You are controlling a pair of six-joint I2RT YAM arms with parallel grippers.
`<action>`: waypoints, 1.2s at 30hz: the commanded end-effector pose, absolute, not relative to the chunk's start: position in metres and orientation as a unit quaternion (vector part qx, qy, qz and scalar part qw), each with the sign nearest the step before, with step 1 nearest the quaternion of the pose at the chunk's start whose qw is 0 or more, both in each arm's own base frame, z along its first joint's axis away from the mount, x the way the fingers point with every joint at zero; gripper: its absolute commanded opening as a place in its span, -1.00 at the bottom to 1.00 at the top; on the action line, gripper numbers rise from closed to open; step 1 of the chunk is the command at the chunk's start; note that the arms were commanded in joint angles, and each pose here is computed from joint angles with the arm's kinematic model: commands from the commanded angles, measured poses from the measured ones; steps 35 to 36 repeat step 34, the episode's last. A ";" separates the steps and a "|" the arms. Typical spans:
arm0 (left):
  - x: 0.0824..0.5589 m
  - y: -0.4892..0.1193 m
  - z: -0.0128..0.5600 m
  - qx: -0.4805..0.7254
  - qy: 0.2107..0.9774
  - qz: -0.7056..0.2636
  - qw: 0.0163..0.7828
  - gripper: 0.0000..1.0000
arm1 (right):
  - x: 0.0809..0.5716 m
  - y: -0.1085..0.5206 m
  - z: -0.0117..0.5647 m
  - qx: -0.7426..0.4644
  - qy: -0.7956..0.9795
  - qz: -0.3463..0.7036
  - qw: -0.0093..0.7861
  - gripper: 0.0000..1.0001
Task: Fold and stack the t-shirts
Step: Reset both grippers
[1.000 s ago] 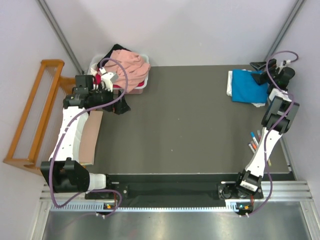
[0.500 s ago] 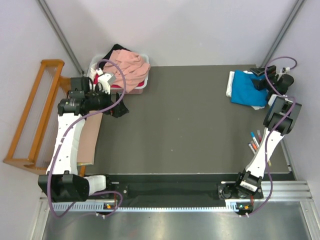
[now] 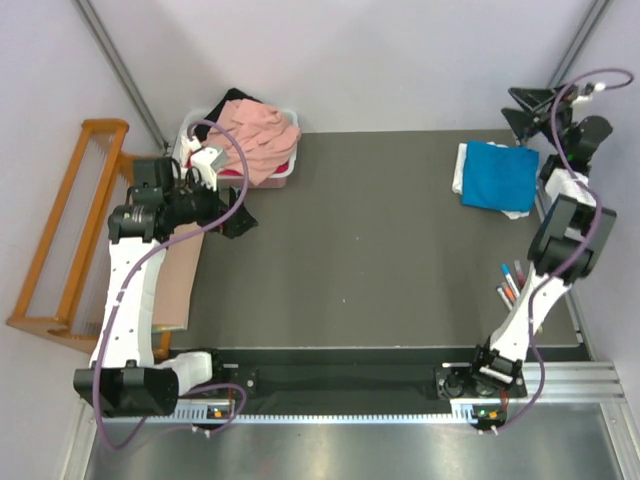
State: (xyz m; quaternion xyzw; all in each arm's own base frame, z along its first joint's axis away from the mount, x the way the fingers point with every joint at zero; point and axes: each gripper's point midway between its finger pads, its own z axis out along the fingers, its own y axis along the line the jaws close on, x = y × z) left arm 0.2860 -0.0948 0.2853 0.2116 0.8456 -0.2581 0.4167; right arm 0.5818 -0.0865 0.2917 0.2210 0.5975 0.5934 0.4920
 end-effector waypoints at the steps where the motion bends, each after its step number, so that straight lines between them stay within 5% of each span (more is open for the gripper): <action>1: 0.275 -0.099 0.308 0.225 0.825 -0.264 0.446 0.98 | 0.441 0.056 0.487 -0.065 0.553 0.573 0.601 0.99; 5: 0.286 -0.090 0.297 0.197 0.833 -0.237 0.460 0.97 | 0.395 0.122 0.458 -0.083 0.643 0.466 0.602 0.99; 6: 0.290 -0.085 0.295 0.182 0.836 -0.228 0.466 0.97 | 0.386 0.117 0.460 -0.099 0.647 0.371 0.659 0.99; 7: 0.294 -0.081 0.291 0.170 0.840 -0.218 0.467 0.97 | 0.371 0.146 0.431 -0.105 0.685 0.370 0.619 0.99; 18: 0.354 -0.026 0.259 0.032 0.844 -0.096 0.526 0.97 | 0.327 0.107 0.278 -0.026 0.798 0.203 0.567 0.99; 36: 0.407 -0.016 0.148 0.009 0.866 -0.081 0.494 0.97 | 0.353 0.060 0.239 0.038 0.814 0.070 0.576 0.99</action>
